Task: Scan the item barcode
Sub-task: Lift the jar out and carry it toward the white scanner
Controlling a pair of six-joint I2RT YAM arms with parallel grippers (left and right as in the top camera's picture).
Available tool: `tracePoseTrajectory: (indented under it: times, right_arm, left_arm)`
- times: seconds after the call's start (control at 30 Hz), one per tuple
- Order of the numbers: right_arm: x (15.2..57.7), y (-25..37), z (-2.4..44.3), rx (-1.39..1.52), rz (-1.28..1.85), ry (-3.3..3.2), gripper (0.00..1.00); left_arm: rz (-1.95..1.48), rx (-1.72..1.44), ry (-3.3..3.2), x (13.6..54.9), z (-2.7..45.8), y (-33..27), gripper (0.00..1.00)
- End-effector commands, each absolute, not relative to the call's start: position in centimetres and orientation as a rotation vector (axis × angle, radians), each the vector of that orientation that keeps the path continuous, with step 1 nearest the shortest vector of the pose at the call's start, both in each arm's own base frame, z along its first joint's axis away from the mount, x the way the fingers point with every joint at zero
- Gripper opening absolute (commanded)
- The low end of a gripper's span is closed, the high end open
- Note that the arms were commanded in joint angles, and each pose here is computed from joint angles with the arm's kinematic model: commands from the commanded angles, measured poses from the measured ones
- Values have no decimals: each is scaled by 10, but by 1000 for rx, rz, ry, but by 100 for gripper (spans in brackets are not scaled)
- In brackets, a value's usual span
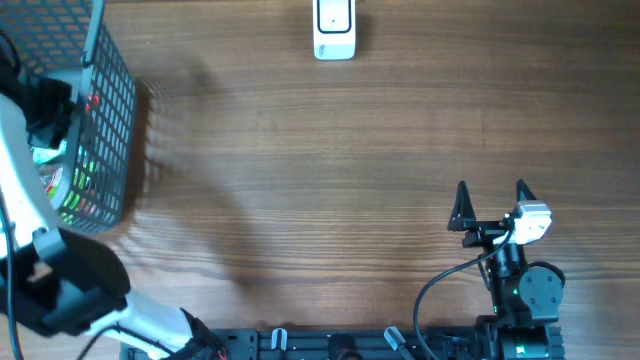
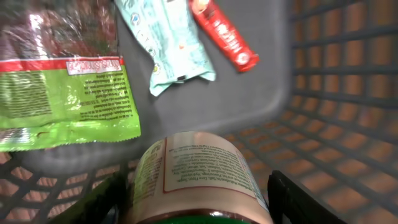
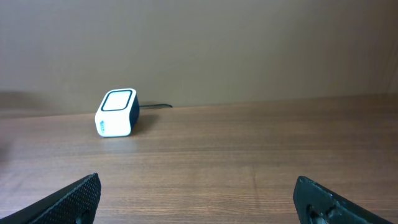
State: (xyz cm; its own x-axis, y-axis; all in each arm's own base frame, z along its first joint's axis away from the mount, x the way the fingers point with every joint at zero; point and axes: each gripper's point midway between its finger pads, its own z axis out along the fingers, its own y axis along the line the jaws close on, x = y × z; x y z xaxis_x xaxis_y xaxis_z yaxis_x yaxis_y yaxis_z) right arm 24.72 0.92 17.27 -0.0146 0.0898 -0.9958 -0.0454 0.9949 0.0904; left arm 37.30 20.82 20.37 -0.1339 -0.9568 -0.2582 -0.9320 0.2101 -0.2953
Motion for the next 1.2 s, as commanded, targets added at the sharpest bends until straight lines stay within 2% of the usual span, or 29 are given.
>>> tracePoseTrajectory:
  times: [0.0, 0.2, 0.43, 0.63, 1.0, 1.17]
  right_arm:
    - [247, 11, 172, 36, 129, 1583, 100]
    - [247, 11, 172, 36, 129, 1583, 100]
    - [247, 11, 172, 36, 129, 1583, 100]
    - [247, 11, 172, 36, 129, 1583, 100]
    - [247, 11, 172, 36, 130, 1583, 100]
    - [247, 11, 172, 36, 130, 1583, 100]
  left_arm:
    - [-110, -1652, 2015, 361, 258, 201, 38]
    - [-138, -1546, 1897, 345, 313, 193, 42]
    - [-180, -1434, 1762, 320, 372, 177, 40]
    - [-380, -1275, 1711, 312, 416, 141, 40]
    - [-658, -1056, 1878, 334, 422, 52, 38]
    - [-626, -973, 1982, 349, 407, 11, 39]
